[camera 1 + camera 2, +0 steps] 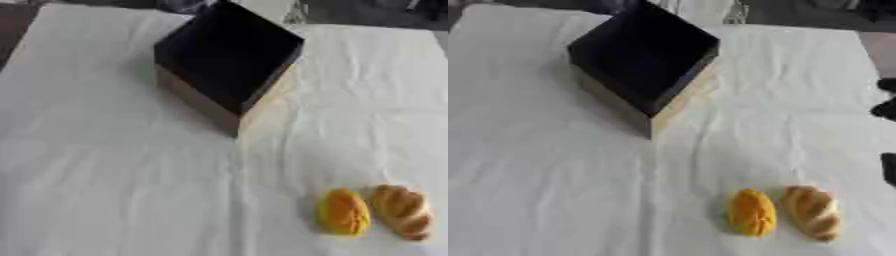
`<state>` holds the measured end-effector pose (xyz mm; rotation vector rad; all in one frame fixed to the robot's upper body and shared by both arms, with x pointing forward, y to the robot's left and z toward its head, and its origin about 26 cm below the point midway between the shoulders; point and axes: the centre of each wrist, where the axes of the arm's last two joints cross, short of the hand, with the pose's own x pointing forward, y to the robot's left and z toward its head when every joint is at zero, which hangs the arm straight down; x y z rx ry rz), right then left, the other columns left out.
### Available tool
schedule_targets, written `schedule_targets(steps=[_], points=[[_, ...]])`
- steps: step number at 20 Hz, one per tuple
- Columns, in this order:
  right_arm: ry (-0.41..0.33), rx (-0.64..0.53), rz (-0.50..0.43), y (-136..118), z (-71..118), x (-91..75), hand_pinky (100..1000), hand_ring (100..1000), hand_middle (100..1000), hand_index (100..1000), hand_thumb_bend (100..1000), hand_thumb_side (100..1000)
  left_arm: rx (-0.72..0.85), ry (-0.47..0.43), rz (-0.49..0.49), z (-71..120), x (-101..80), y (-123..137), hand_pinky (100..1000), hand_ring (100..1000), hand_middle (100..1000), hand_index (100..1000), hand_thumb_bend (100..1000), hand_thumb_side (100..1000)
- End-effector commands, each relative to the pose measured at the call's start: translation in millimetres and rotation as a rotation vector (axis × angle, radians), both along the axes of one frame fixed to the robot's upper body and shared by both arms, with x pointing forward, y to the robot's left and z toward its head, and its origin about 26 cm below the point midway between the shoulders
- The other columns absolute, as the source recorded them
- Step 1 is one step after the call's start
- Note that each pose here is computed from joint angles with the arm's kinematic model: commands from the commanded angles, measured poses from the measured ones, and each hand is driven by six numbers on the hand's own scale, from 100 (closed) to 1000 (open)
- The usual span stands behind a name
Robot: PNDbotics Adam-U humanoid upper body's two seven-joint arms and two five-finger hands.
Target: Pick up objects on the table and place them in the box.
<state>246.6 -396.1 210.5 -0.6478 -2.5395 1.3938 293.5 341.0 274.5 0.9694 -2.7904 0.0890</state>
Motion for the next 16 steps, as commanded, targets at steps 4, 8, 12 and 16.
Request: schedule_targets(steps=[4, 8, 12, 16], points=[[-0.060, -0.108, 0.041, 6.9, 11.7, 2.5, 858, 901, 732, 845, 100, 160, 0.034, -0.021, 0.026, 8.8, -5.8, 4.4, 843, 802, 784, 908, 387, 477], [-0.070, -0.171, 0.051, 11.0, 17.0, 5.7, 857, 903, 745, 848, 100, 189, 0.029, -0.006, 0.035, 4.4, -6.6, 6.3, 843, 802, 784, 908, 378, 485], [-0.077, -0.226, 0.056, 14.0, 22.3, 8.0, 856, 904, 756, 850, 100, 225, 0.026, 0.008, 0.048, 0.3, -7.9, 9.2, 843, 802, 784, 908, 374, 488], [-0.082, -0.270, 0.072, 18.0, 27.4, 10.7, 857, 906, 761, 851, 100, 247, 0.024, 0.023, 0.054, -3.4, -8.7, 10.9, 843, 802, 784, 908, 367, 494]])
